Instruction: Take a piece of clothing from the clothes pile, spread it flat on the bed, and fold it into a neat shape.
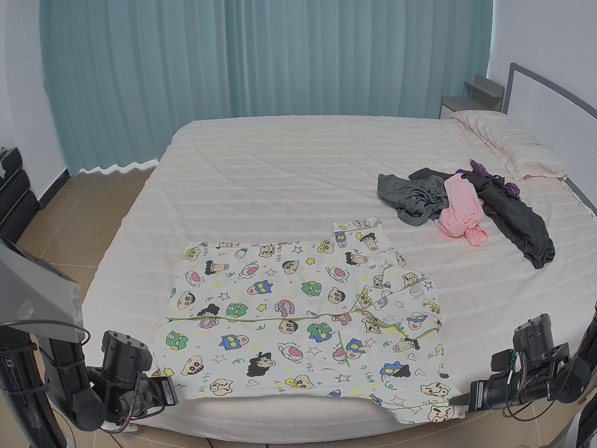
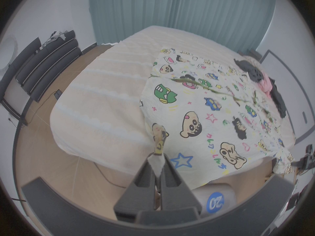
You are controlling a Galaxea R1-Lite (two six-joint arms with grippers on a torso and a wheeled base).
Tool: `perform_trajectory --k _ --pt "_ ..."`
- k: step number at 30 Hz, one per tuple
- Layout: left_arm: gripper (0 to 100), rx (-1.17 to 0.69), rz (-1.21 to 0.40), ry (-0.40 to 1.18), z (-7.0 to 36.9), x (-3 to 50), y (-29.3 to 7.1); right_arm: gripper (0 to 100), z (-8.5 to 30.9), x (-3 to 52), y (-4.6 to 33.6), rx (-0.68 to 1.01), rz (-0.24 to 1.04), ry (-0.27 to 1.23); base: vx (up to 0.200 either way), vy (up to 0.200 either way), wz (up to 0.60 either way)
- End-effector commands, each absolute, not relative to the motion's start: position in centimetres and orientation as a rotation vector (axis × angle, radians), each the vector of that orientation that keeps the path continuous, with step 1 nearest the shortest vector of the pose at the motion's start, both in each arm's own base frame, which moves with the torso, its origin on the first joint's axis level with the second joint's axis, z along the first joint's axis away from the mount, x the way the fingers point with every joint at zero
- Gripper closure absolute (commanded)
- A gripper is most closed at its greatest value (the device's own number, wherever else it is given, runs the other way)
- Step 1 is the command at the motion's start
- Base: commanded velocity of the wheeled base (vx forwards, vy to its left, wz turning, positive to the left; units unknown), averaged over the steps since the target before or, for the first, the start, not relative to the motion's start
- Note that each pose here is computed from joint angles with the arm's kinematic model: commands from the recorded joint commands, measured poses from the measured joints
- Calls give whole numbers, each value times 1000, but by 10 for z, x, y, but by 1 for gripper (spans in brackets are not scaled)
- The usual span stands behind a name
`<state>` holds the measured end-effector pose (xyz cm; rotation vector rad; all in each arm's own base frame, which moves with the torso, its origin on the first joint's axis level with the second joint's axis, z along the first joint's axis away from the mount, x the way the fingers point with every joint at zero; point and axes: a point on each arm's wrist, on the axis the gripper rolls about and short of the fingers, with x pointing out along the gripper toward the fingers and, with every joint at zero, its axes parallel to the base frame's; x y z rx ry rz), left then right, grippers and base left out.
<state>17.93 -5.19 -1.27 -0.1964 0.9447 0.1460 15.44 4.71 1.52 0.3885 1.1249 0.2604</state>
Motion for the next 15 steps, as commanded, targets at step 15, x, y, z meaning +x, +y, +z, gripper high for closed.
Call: perform_trajectory --k 15 --pt "100 -48 96 1088 -1 150 -51 100 21 129 53 289 264 1211 0 0 0"
